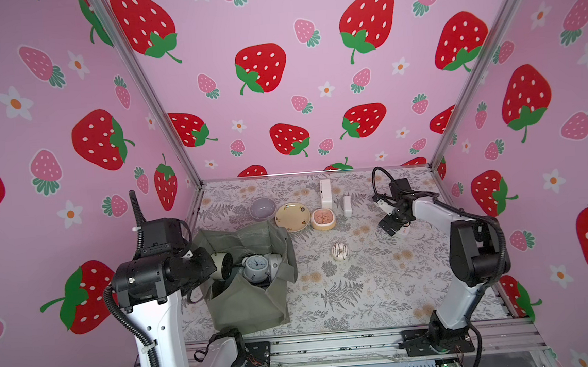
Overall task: Put the alarm clock into the canvas bag
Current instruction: Pick up the alarm from the center of the board.
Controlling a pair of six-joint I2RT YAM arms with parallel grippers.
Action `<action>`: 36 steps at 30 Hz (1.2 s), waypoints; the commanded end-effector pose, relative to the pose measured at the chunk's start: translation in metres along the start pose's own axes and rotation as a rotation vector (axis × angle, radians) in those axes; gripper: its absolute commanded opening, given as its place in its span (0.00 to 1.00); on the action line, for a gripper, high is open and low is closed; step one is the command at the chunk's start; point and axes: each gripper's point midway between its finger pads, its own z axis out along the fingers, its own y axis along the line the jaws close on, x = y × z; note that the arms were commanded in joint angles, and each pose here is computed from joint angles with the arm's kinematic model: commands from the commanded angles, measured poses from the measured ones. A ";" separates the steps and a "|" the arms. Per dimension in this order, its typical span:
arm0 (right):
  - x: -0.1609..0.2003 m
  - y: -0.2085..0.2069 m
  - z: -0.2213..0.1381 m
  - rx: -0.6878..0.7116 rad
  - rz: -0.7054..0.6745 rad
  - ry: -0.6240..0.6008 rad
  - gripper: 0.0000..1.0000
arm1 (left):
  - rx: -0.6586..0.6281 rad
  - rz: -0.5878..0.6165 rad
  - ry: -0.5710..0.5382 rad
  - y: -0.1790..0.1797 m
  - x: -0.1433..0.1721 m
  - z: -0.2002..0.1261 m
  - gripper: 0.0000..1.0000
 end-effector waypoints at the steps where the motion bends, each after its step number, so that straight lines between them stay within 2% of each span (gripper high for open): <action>1: 0.006 0.007 0.010 -0.092 0.012 0.004 1.00 | -0.052 0.012 0.096 0.012 0.026 -0.003 0.00; 9: 0.013 0.027 0.023 -0.210 0.047 0.009 0.98 | -0.064 0.012 0.101 0.015 0.028 -0.003 0.00; 22: 0.011 0.039 0.022 -0.298 0.157 0.027 0.58 | -0.058 0.007 0.095 0.014 0.028 -0.003 0.00; 25: 0.007 0.035 0.017 -0.291 0.195 0.021 0.54 | -0.057 0.004 0.094 0.014 0.027 -0.004 0.00; 27: -0.002 0.029 0.005 -0.282 0.237 0.001 0.53 | -0.055 0.004 0.093 0.014 0.027 -0.005 0.00; 30: -0.024 0.023 -0.033 -0.289 0.310 -0.074 0.52 | -0.057 0.002 0.089 0.014 0.026 -0.005 0.00; 36: -0.098 0.044 -0.163 -0.402 0.357 -0.458 0.52 | -0.067 -0.002 0.084 0.015 0.025 -0.004 0.00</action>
